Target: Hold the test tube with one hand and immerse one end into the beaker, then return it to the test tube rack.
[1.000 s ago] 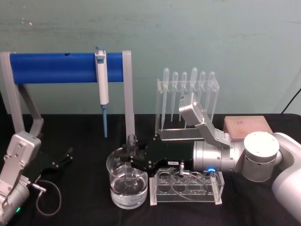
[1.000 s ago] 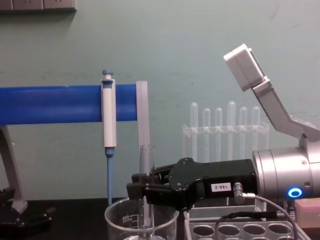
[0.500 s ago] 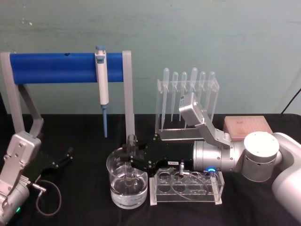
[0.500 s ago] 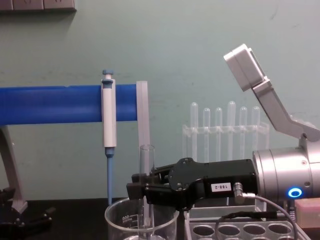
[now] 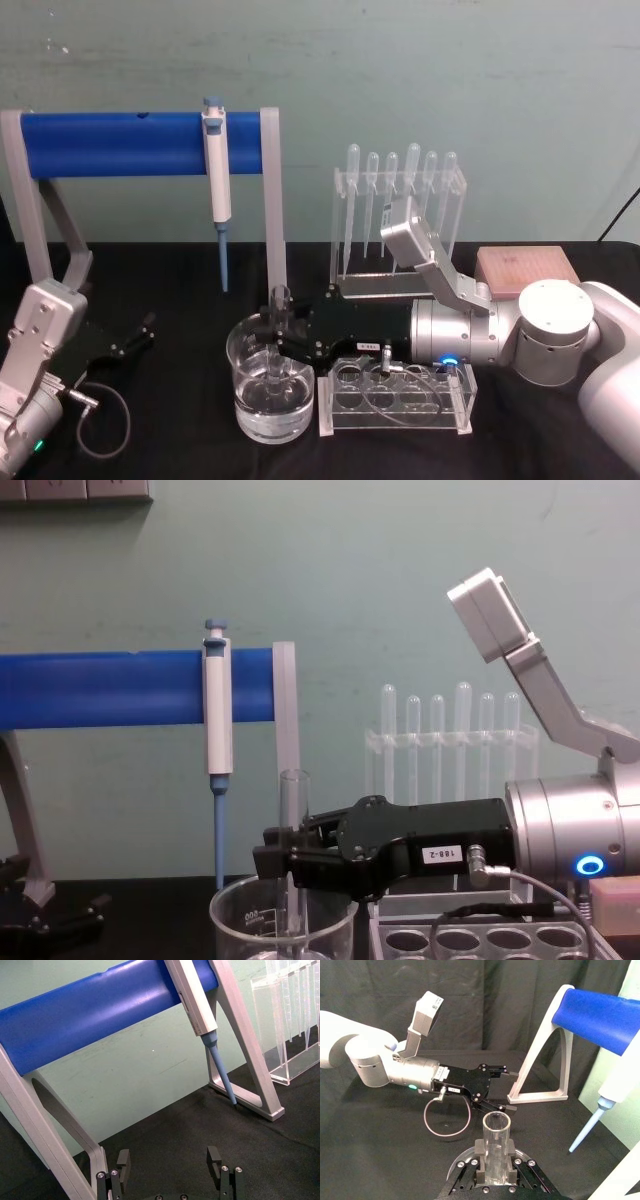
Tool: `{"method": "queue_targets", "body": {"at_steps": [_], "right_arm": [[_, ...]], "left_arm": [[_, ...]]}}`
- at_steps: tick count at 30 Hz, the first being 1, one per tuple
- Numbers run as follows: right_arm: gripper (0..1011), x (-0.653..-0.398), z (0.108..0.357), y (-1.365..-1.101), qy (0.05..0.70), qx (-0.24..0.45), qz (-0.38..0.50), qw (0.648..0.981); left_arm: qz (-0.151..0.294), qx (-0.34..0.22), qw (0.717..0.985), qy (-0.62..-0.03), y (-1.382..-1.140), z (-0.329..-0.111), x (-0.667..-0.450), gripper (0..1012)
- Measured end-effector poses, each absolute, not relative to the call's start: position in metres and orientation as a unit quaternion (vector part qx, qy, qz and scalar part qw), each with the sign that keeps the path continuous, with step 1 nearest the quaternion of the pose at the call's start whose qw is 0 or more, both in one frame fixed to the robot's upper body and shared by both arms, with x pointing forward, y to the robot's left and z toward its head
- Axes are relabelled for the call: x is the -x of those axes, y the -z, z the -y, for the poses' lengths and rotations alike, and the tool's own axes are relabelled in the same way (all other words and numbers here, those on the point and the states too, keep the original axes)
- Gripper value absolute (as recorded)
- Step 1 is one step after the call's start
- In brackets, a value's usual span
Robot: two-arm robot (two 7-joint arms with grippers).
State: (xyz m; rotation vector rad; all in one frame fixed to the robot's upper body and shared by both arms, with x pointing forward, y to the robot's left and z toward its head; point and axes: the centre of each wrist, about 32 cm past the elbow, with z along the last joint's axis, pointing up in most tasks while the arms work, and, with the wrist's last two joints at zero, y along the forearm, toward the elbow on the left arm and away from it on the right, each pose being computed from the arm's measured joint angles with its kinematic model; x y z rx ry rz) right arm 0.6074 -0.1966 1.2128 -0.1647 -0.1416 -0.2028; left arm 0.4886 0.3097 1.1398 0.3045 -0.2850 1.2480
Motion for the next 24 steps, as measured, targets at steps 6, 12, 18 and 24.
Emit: {"method": "queue_targets", "body": {"at_steps": [6, 12, 18, 24], "right_arm": [[225, -0.6074, 0.1966, -1.2128, 0.101, 0.082, 0.071, 0.989], [225, -0.6074, 0.1966, -1.2128, 0.101, 0.082, 0.071, 0.989], [225, -0.6074, 0.1965, -1.2128, 0.101, 0.082, 0.07, 0.989], [225, -0.6074, 0.1966, -1.2128, 0.101, 0.082, 0.071, 0.989]], "left_arm": [[0.132, -0.141, 0.791, -0.58, -1.1398, -0.3097, -0.4886, 1000], [0.132, -0.141, 0.791, -0.58, -1.1398, -0.3097, -0.4886, 1000], [0.132, -0.141, 0.791, -0.58, -1.1398, -0.3097, -0.4886, 1000], [0.132, -0.141, 0.791, -0.58, -1.1398, -0.3097, -0.4886, 1000]]}}
